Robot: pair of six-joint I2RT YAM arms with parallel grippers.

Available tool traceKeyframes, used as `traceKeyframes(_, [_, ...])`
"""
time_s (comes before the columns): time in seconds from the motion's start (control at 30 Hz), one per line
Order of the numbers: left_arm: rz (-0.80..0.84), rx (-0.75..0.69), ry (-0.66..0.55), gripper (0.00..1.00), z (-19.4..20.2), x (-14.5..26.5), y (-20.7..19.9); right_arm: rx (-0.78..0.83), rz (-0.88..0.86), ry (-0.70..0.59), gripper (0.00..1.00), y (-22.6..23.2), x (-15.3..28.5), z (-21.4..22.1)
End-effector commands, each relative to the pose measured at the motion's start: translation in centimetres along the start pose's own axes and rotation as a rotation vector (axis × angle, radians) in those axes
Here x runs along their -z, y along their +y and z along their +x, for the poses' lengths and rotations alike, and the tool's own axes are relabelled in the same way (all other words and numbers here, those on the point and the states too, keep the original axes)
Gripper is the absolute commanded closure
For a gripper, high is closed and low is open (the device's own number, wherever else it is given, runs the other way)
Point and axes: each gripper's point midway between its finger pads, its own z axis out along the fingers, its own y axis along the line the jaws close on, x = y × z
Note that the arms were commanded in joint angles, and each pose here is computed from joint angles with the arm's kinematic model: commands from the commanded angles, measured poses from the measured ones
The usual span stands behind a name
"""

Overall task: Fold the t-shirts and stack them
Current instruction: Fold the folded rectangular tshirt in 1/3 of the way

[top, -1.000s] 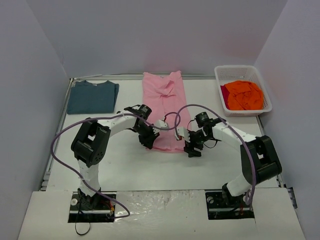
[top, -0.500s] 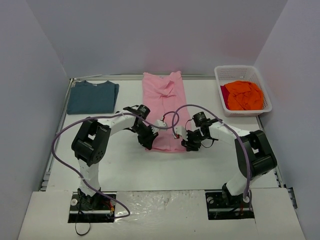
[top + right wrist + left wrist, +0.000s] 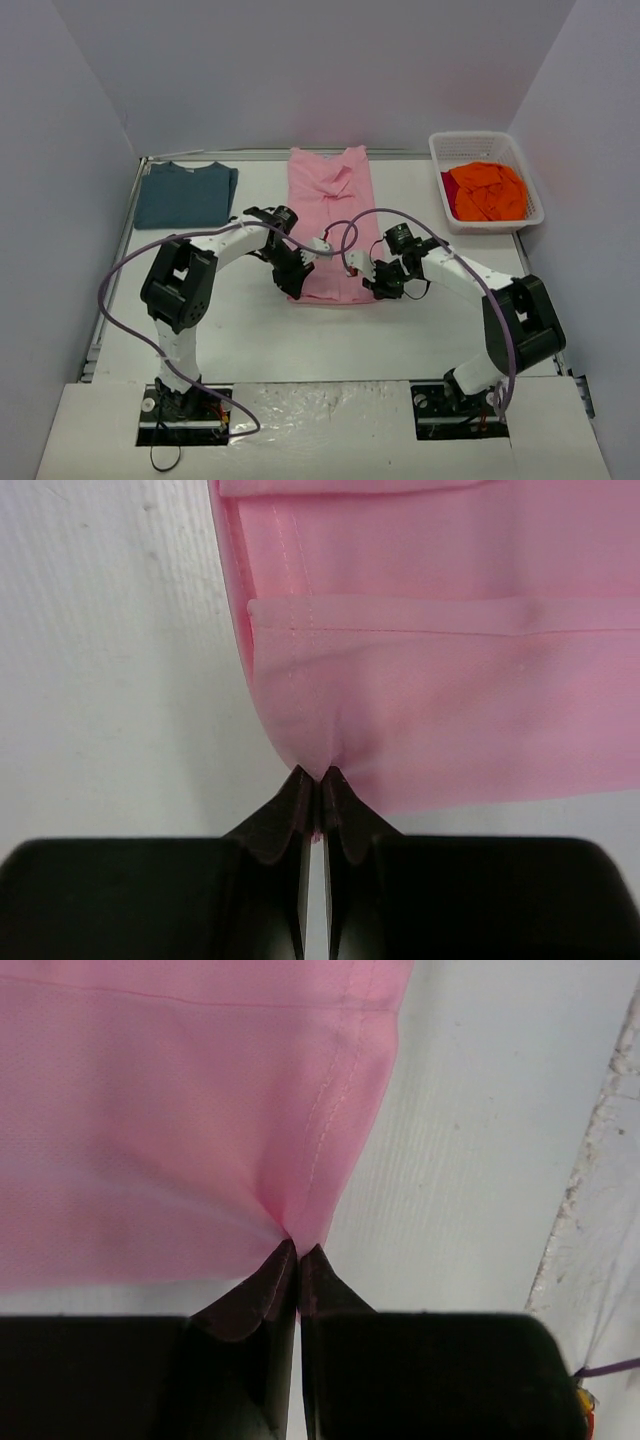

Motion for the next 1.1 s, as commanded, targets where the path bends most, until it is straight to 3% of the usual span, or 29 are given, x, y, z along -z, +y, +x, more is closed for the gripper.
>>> traceKeyframes(0.0, [0.054,-0.106,-0.021,0.98,-1.3,3.5,-3.1,-0.02,0.005,0.002,1.0,1.5,3.5,-2.1])
traceKeyframes(0.3, [0.181,-0.159,0.004,0.98,-0.6,6.8,-8.9,-0.013,-0.046,-0.087,1.0,4.8,7.5,-6.8])
traceKeyframes(0.63, [0.228,-0.198,0.008,0.98,0.4,9.3,-13.9,-0.01,-0.12,-0.062,1.0,6.9,9.4,-6.8])
traceKeyframes(1.07, [0.011,-0.184,0.033,0.98,-1.3,10.1,-9.5,0.026,-0.081,-0.031,1.0,3.6,8.7,-7.3])
